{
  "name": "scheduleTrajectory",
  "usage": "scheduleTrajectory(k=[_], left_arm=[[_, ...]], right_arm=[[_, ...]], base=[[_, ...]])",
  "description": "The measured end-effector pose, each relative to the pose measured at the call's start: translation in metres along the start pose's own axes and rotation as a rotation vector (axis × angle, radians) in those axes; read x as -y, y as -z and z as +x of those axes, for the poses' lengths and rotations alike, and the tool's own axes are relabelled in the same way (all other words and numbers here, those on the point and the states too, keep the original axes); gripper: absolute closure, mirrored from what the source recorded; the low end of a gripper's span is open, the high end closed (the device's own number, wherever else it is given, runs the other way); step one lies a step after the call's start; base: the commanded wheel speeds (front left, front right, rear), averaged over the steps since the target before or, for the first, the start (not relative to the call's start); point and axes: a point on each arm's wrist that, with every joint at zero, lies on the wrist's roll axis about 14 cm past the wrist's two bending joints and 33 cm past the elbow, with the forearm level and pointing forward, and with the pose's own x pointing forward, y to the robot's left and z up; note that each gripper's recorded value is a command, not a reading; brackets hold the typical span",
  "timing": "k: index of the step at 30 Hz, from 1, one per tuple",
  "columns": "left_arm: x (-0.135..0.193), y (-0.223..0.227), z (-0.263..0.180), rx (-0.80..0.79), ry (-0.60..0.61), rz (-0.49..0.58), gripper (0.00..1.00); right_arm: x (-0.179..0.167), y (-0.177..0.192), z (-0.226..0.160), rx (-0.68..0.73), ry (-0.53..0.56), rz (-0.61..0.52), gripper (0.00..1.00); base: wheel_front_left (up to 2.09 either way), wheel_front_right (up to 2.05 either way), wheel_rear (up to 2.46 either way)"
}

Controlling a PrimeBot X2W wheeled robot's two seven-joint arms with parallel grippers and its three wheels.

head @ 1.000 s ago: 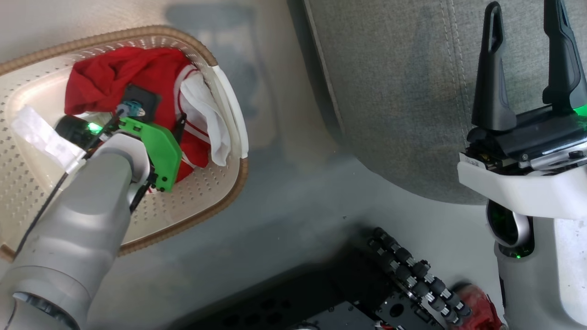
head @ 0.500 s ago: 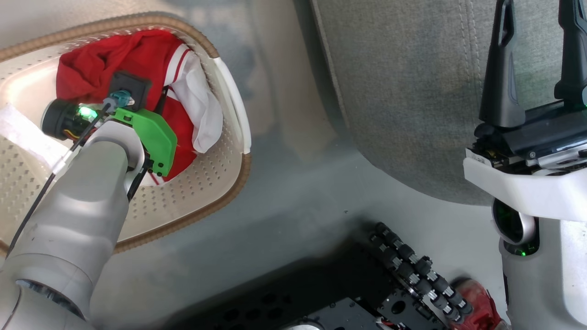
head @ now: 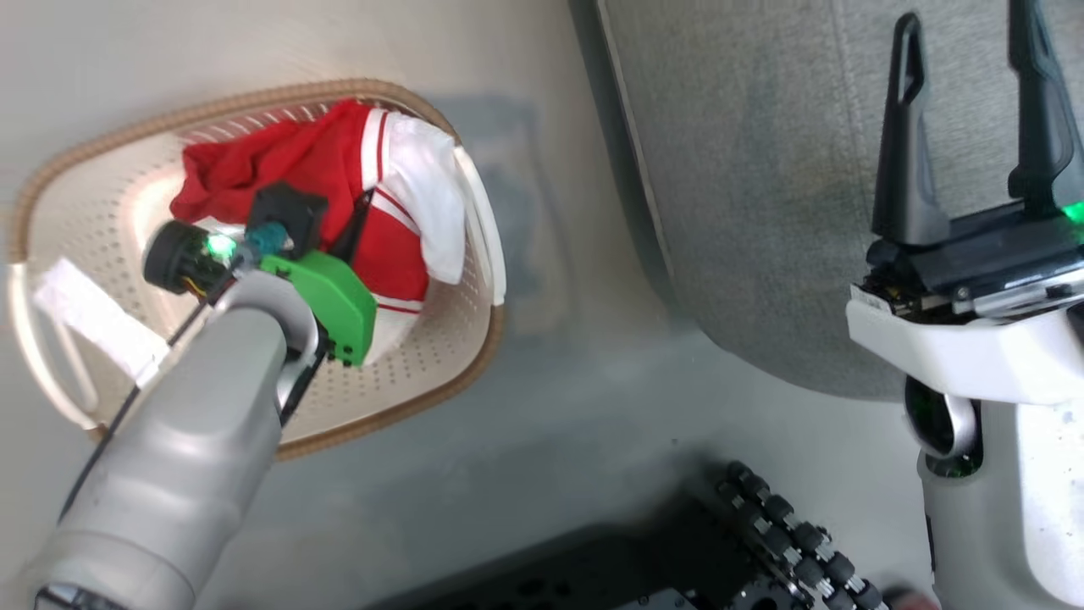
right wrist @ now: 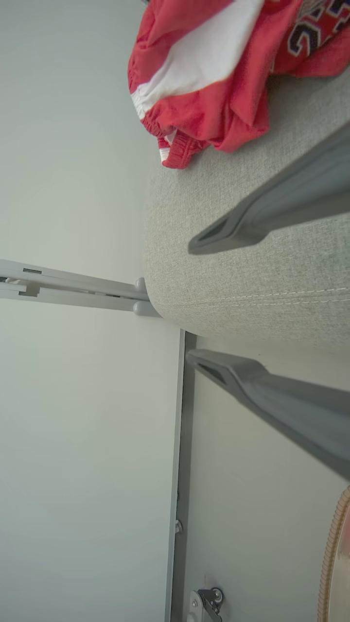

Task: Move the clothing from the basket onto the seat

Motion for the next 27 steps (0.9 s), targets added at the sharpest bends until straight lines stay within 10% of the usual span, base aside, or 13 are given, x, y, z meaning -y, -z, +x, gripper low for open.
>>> scheduleTrajectory(k=[27], left_arm=[[0.075,-0.173,-0.191,0.591,-0.161,0.111,1.0]], right_arm=[[-0.022,-0.128,-0.096,0.186,-0.036,0.083,0.0]], base=[[0.0,0.0,0.0]])
